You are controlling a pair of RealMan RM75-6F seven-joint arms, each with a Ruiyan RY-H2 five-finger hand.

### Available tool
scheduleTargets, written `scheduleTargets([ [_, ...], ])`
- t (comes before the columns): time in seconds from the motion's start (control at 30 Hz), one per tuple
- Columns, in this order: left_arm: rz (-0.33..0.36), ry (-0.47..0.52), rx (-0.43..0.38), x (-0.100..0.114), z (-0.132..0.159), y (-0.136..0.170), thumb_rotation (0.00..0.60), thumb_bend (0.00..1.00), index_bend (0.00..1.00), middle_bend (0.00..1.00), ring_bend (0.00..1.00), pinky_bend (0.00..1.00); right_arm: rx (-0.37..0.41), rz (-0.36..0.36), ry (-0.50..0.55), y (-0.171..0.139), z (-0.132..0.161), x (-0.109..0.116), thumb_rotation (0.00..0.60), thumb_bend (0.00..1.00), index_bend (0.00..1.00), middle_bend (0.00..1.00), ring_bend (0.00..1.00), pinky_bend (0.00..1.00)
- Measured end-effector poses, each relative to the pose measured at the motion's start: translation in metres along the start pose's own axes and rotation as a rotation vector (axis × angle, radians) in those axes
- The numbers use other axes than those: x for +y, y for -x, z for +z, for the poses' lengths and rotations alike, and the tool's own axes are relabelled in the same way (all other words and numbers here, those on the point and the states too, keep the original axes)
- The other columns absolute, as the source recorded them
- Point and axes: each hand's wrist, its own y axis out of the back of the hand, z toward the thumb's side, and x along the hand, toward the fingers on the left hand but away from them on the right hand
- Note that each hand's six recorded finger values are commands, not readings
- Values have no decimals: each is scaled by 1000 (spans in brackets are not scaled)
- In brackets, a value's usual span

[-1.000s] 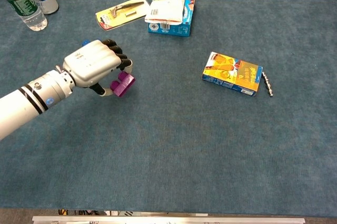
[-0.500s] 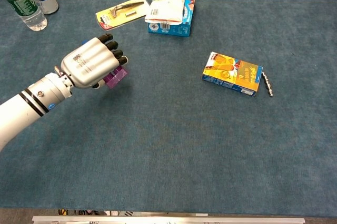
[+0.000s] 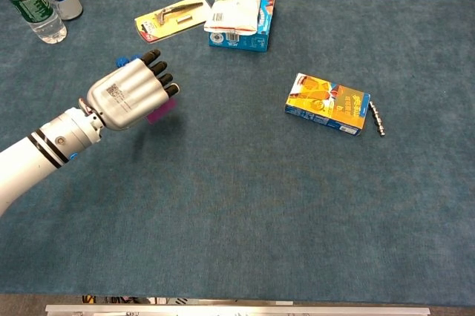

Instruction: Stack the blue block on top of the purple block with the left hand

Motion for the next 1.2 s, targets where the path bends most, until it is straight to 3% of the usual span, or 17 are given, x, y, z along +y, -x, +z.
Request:
scheduleTargets([
  [0.17, -1, -75, 3, -1, 7, 1, 600, 171, 439, 412, 272, 201, -3, 2, 0, 0, -1, 0, 600, 280, 505, 529, 453, 481],
  [0.67, -15, -141, 8, 0, 22, 6, 600, 171, 369, 406, 270, 201, -4, -4, 2, -1, -2, 1, 600, 279, 506, 531, 454, 481],
  [1.2, -73, -106, 22, 9, 31, 17, 600, 171, 193, 375, 266, 201, -3, -7, 2, -1, -2, 2, 600, 280, 506, 531, 455, 481],
])
